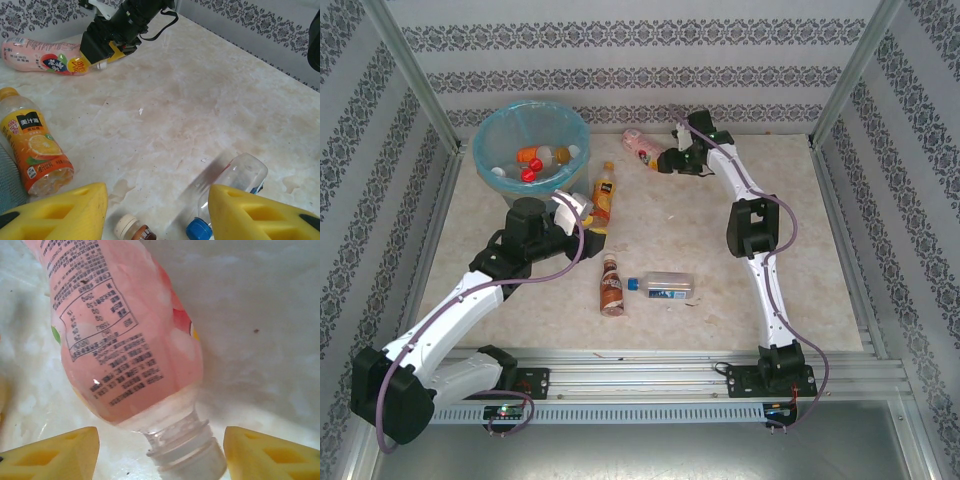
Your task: Put the plastic bottles in the bin
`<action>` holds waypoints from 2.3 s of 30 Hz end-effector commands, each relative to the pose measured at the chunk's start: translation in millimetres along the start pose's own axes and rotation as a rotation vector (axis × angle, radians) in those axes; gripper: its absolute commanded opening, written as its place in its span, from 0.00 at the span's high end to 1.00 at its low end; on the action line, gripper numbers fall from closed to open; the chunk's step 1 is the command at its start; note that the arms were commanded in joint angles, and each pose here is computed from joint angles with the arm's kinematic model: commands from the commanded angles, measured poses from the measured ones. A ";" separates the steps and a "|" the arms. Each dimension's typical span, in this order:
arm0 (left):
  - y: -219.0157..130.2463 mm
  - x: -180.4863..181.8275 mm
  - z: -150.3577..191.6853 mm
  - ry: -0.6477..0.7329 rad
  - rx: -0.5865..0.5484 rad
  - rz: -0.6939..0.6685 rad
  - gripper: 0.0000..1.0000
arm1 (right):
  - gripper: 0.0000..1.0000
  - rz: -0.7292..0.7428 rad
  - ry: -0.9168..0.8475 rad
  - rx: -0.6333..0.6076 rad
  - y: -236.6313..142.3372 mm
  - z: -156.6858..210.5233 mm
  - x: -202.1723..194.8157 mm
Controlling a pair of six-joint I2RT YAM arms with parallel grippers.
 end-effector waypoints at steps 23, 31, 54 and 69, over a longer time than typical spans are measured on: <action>-1.9 -5.5 -7.5 0.019 -0.038 0.026 0.44 | 0.60 -0.065 -0.039 0.027 -1.9 9.5 22.0; -9.0 -5.2 -13.6 0.043 -0.067 0.004 0.44 | 0.84 -0.090 -0.043 0.068 -28.1 22.1 33.9; -23.0 -20.8 -90.7 1.227 -0.152 -0.205 0.20 | 0.89 -0.293 0.150 0.188 -270.2 230.0 121.6; 0.2 -48.6 -67.7 1.479 -0.186 -0.090 0.10 | 0.86 -0.496 0.161 0.468 -298.8 286.6 179.1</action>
Point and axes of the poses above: each hand's point on the last joint's axis, 136 mm out from that joint toward the fingers, its own y axis out along the fingers, its own x axis along the line the jaws close on, z = x × y, the point moved 7 cm from there along -y, back along the fingers, and after that the axes turned 14 degrees about y, right-handed, at the moved point
